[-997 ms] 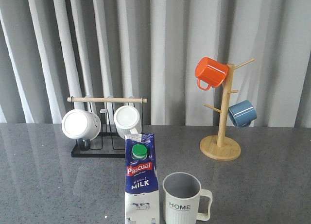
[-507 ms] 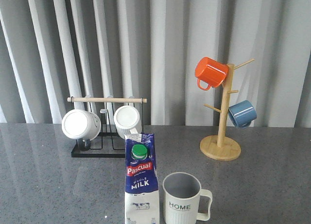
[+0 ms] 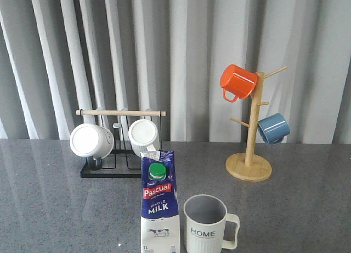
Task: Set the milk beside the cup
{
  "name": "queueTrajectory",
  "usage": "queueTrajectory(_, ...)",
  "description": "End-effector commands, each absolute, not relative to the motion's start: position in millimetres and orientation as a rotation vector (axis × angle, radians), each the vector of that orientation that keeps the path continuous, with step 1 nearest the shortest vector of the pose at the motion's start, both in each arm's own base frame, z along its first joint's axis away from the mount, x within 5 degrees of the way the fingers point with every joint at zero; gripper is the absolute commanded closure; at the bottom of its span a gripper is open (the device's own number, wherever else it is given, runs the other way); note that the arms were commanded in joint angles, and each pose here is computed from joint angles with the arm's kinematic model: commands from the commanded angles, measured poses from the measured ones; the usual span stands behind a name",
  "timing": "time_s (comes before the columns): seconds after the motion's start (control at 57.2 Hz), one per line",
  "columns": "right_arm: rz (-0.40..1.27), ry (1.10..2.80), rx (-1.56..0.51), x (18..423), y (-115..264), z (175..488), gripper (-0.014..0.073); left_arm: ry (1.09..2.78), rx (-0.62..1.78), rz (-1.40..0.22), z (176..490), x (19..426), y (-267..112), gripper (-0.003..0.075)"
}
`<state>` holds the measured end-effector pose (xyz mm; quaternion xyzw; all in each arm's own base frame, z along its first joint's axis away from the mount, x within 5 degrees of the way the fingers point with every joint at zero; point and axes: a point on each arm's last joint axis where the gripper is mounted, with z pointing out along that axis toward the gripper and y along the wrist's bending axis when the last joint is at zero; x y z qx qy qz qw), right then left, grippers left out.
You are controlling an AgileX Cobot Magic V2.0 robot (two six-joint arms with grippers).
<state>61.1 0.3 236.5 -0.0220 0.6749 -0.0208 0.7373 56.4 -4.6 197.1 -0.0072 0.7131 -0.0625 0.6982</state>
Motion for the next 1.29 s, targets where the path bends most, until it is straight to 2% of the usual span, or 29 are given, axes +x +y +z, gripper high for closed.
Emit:
queueTrajectory(0.0, -0.022, 1.355, -0.025, 54, 1, 229, 0.0602, 1.484, -0.022, -0.148, 212, 54, -4, 0.0728)
queueTrajectory(0.105, -0.007, 1.407, -0.013, 55, 1, 211, 0.0602, 1.486, -0.022, -0.148, 212, 54, -4, 0.0728)
queueTrajectory(0.42, -0.033, 1.508, -0.027, 56, 0, 201, 0.0602, 1.487, -0.022, -0.148, 211, 54, -4, 0.0728)
queueTrajectory(1.276, -0.033, 1.469, -0.029, 56, 0, 205, 0.0602, 1.487, -0.022, -0.148, 211, 54, -4, 0.0728)
